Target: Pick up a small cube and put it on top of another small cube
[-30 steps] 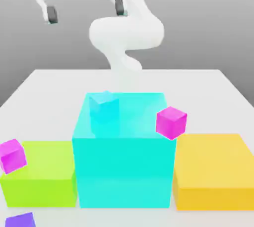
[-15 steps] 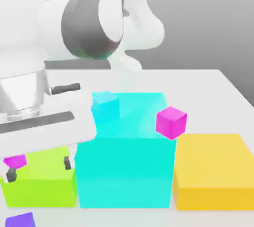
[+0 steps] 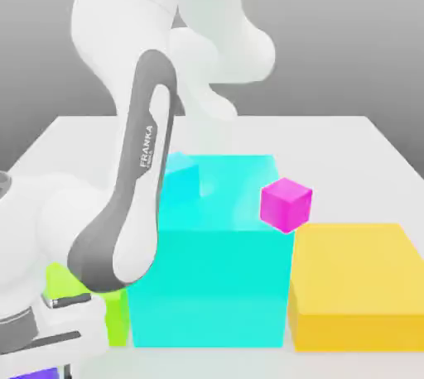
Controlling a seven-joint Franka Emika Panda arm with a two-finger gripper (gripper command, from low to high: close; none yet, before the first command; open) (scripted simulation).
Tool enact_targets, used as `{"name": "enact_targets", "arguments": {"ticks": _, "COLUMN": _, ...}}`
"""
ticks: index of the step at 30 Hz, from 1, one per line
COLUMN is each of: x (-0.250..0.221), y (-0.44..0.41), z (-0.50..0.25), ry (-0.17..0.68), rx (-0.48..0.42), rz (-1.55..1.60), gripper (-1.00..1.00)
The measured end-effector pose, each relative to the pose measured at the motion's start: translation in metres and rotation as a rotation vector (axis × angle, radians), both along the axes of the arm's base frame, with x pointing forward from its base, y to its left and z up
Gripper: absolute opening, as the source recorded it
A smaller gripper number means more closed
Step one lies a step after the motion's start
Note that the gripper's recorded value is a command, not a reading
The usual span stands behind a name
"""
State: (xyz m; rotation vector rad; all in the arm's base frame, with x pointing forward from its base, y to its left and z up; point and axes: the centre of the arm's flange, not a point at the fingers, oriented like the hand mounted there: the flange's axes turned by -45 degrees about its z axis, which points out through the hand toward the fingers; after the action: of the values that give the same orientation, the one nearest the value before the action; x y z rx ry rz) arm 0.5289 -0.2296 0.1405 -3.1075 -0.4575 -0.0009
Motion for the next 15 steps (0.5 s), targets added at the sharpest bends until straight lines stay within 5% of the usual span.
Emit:
{"name": "enact_targets", "arguments": {"ticks": 4, "x": 0.0, "y": 0.0, "z": 0.0, "ry": 0.001, "rx": 0.0, "rz": 0.001, "gripper": -1.0}}
{"name": "enact_targets", "arguments": {"ticks": 15, "x": -0.034, "y": -0.021, "z": 0.144, "ry": -0.004, "rx": -0.026, "rz": 0.265, "gripper": -1.0}}
